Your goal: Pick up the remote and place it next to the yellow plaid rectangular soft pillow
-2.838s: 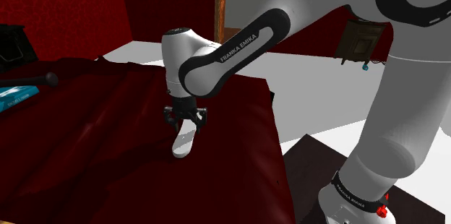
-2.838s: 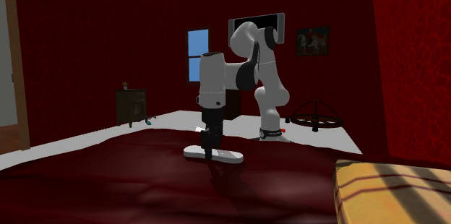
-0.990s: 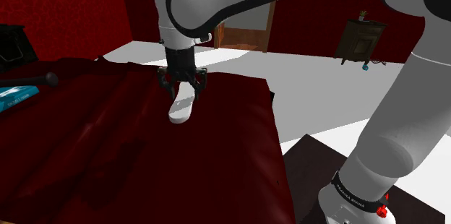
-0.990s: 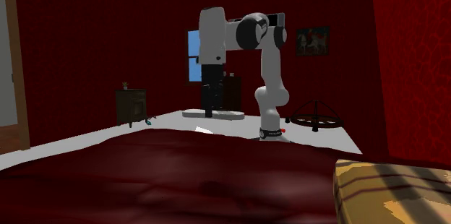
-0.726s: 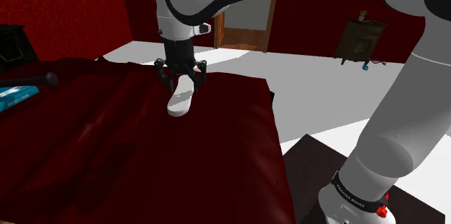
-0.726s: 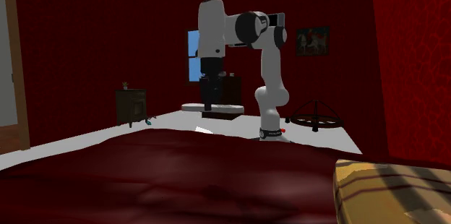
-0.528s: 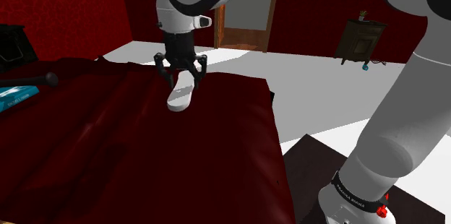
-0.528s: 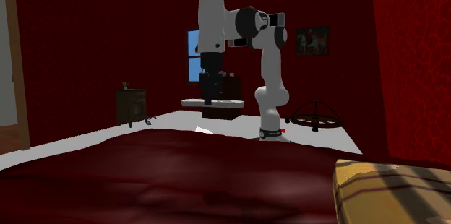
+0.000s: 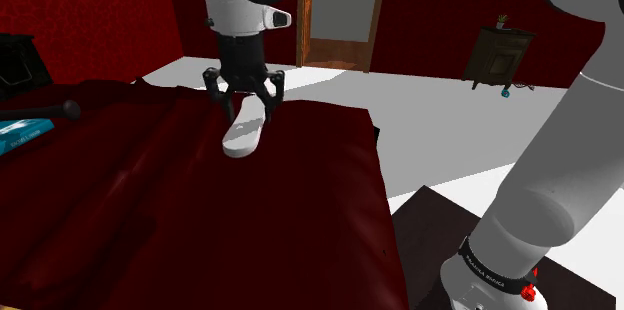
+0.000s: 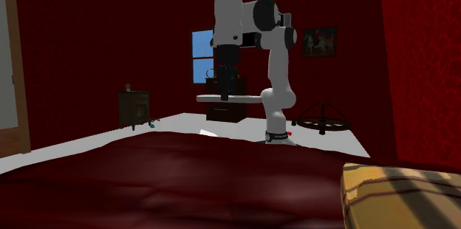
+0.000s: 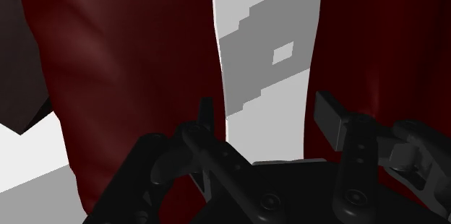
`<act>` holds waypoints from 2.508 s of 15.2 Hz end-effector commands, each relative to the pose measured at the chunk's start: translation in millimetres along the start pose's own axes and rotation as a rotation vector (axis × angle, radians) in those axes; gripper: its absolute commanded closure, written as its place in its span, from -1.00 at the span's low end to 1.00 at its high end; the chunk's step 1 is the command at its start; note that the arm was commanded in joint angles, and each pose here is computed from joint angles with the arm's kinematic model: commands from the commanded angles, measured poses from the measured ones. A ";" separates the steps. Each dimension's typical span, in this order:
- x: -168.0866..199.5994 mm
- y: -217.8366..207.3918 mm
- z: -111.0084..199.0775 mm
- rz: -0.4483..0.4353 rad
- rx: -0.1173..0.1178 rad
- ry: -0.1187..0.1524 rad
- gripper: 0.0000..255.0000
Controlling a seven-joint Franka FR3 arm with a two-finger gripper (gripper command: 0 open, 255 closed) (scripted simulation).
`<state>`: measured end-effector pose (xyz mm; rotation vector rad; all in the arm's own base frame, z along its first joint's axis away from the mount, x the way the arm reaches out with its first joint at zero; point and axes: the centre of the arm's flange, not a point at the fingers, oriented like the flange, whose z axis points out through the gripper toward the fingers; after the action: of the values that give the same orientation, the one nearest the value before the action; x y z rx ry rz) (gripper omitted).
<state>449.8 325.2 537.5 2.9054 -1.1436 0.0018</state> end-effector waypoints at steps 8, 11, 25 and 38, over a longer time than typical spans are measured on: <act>-118.9 6.6 0.7 0.001 0.000 0.000 1.00; -158.4 8.4 0.2 0.001 0.000 0.000 1.00; -343.0 16.8 -2.1 0.001 0.000 0.000 1.00; -403.5 18.7 44.6 0.001 0.000 0.000 1.00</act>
<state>142.0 585.5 494.6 2.9041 -1.1453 0.0019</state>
